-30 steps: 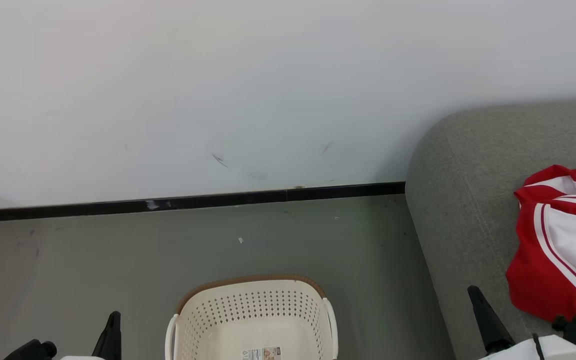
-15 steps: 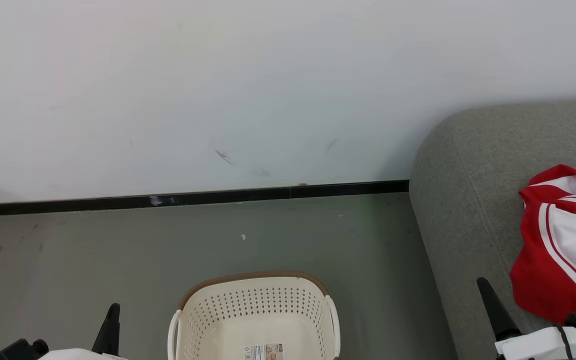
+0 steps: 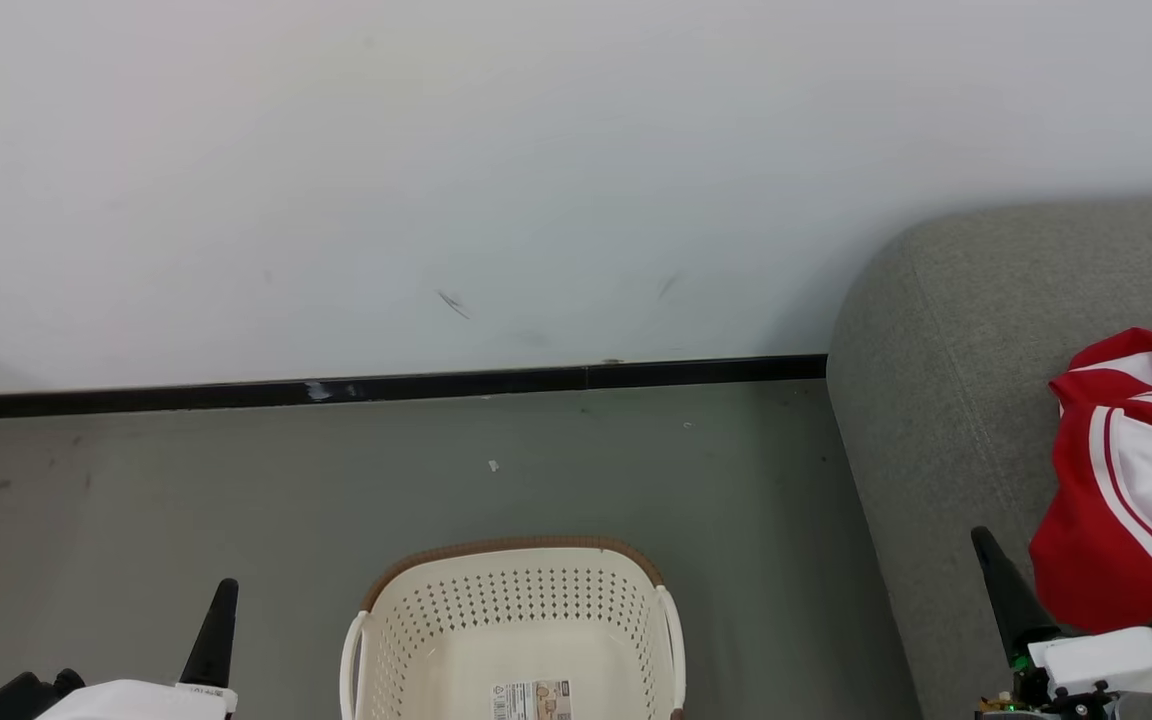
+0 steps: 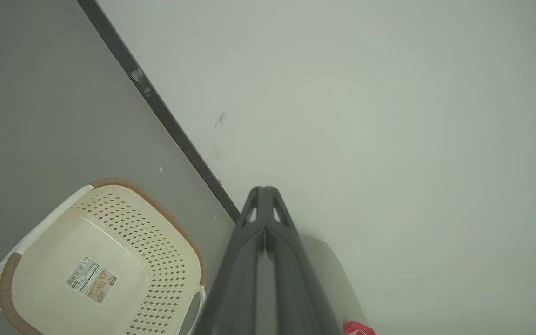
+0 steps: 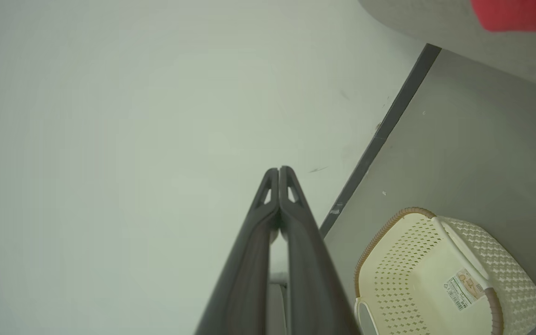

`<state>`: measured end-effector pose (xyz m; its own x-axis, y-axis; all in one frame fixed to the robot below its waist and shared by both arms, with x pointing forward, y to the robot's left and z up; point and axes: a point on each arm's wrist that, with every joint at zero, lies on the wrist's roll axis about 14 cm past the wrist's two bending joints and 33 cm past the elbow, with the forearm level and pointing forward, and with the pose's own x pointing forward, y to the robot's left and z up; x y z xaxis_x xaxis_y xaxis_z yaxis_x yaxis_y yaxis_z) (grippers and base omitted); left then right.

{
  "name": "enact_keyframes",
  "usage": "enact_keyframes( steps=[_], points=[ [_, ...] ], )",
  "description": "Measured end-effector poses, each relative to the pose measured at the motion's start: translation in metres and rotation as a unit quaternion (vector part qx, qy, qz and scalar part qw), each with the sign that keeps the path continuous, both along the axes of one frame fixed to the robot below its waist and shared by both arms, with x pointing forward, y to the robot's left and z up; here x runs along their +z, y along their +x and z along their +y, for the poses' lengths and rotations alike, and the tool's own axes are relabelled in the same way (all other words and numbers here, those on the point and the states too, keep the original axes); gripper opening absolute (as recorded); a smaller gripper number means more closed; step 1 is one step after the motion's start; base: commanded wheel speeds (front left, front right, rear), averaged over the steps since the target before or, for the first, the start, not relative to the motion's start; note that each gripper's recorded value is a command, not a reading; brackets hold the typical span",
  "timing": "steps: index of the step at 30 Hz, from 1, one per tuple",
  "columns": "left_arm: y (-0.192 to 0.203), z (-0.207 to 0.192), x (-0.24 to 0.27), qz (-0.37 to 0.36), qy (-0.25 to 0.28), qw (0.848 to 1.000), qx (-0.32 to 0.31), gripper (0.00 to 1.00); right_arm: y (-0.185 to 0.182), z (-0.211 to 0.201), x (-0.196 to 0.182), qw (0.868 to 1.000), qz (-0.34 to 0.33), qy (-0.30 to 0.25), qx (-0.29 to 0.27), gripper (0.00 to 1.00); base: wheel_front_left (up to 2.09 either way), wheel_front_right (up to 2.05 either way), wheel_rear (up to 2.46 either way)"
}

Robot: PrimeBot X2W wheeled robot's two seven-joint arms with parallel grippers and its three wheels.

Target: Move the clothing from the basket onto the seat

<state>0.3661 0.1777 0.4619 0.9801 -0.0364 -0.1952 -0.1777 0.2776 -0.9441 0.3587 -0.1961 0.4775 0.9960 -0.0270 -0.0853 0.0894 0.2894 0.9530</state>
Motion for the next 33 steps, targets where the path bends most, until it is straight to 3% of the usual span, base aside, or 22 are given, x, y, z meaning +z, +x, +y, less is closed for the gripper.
enact_keyframes(
  steps=[19,33],
  points=[
    [0.007,0.008,0.015,-0.042,-0.138,0.989,0.025,0.00,0.014,-0.005,0.004,0.989,-0.005,0.146,-0.011,0.00,0.00,0.00,0.00],
    [0.009,0.008,0.017,-0.047,-0.141,0.989,0.025,0.00,0.017,-0.006,0.007,0.988,-0.009,0.153,-0.012,0.00,0.00,0.00,0.00]
  ],
)
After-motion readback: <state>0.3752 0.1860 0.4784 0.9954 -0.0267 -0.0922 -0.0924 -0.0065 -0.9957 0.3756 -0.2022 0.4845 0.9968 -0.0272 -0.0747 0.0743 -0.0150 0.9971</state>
